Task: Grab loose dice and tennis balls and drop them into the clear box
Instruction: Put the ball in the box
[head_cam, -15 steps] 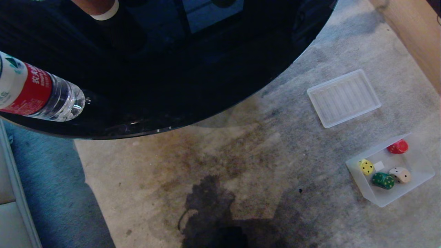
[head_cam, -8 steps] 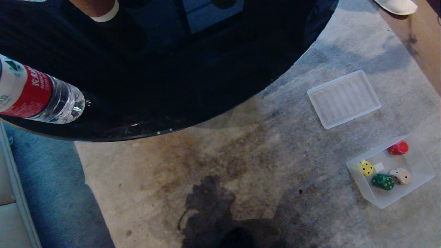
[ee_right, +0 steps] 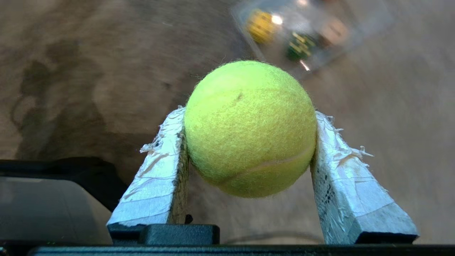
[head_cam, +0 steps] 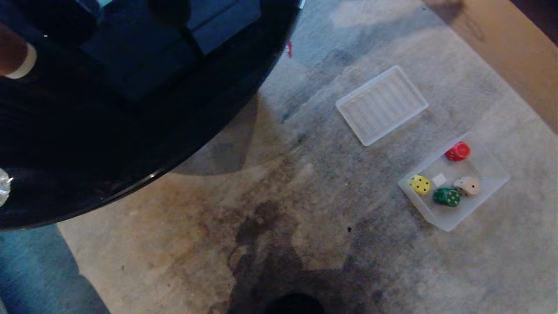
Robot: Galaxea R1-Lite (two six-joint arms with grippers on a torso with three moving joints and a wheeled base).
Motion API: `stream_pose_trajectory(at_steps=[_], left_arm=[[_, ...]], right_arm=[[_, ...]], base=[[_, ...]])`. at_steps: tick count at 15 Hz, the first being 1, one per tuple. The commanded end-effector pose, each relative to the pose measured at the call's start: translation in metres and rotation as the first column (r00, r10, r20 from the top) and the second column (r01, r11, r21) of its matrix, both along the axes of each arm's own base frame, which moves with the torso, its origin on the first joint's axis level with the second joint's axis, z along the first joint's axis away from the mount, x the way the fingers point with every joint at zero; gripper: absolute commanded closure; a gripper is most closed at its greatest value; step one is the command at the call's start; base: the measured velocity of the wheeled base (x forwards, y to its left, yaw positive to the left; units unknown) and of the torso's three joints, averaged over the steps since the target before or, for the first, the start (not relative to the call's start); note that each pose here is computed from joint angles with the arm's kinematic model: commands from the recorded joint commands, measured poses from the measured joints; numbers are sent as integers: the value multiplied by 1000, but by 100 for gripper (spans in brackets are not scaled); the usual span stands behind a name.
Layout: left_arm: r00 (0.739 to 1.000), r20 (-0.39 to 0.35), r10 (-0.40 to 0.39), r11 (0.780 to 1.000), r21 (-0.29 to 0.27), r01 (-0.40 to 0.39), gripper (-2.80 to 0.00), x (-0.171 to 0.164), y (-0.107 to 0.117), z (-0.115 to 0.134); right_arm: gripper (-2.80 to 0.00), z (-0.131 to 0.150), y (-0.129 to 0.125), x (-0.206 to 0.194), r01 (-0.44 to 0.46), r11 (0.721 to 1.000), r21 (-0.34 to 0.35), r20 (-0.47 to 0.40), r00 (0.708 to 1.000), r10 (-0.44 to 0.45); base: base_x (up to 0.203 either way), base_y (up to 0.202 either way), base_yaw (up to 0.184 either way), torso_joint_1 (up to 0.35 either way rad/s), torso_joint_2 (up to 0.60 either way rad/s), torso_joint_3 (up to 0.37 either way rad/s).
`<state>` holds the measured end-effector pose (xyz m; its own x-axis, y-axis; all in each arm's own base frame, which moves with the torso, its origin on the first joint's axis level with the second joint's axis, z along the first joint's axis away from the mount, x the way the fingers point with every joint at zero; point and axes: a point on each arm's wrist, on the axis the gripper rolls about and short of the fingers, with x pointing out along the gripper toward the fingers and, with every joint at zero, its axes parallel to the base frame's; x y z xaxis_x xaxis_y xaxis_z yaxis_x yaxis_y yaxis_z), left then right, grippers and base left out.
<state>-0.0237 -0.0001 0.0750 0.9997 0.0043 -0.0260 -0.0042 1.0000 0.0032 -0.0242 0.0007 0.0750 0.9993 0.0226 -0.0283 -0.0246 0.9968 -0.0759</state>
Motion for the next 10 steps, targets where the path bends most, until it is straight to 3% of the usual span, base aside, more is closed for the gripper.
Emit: stream_pose_trajectory(at_steps=[1, 10], left_arm=[[1000, 0, 0, 1000, 0, 0, 0, 0, 0, 0], [1000, 0, 0, 1000, 0, 0, 0, 0, 0, 0]], right_arm=[[0, 0, 0, 0, 0, 1000, 0, -2, 1000, 0], [0, 0, 0, 0, 0, 1000, -1, -1, 1000, 0]], base=[[2, 11, -162, 5, 2, 0], [2, 12, -164, 2, 2, 3]])
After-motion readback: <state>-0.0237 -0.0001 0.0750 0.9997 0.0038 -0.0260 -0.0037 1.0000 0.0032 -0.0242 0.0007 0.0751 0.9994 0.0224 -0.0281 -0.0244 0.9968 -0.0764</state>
